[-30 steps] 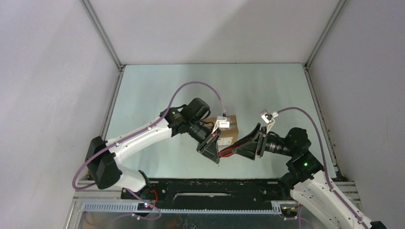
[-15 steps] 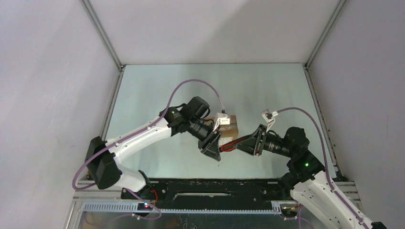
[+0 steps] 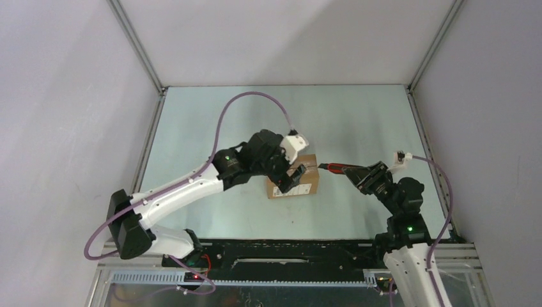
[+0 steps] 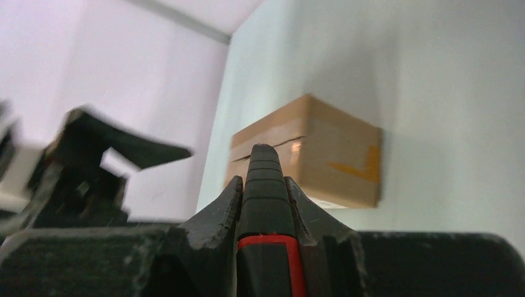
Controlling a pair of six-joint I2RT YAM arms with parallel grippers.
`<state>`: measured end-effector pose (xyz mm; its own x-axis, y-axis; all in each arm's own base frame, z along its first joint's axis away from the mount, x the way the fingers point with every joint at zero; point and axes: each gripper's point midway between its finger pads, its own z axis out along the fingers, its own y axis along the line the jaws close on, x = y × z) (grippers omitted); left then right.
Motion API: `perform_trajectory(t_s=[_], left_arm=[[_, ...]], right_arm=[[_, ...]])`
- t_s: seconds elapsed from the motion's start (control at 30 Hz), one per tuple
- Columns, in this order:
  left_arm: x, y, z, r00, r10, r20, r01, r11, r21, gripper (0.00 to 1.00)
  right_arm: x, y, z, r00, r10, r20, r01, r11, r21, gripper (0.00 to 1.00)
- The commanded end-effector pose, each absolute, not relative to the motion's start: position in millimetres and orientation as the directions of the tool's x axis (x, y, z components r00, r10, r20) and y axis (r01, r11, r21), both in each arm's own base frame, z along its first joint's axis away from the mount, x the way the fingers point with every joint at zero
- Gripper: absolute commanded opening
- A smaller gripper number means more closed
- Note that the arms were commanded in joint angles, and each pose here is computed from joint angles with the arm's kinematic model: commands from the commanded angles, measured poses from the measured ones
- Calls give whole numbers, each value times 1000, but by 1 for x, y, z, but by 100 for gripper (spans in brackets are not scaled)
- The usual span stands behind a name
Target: Unpack the express box
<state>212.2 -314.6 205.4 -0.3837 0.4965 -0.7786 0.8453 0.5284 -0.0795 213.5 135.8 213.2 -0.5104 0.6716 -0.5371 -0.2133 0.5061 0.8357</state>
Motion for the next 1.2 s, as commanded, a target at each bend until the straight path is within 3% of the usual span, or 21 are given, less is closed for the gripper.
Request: perform_trajectory(t_s=[0.0,0.2,0.33,0.63,0.97,1.17], left_arm=[[229,-339,219,-58,562,-825,888,406,214,95],[232,-366,178,98,683,-724,965,111,236,98],[253,-379,174,45,669,-742,979,120,168,100],[268,-379,153,152,701,-697,926,145,348,100],[229,-375,142,252,630,-735,937,30,348,99],[185,-361,138,150,618,-772,985,-24,171,92]], right_arm=[[231,118,208,-450,772,-449,-176,416,892,0],[242,109,192,-430,790,-437,-150,416,897,0],[245,105,180,-407,806,-429,-121,418,900,0],[259,99,183,-346,867,-358,-109,342,933,0],[265,112,174,-489,826,-281,-84,276,957,0],[257,115,166,-521,808,-276,-62,286,956,0]])
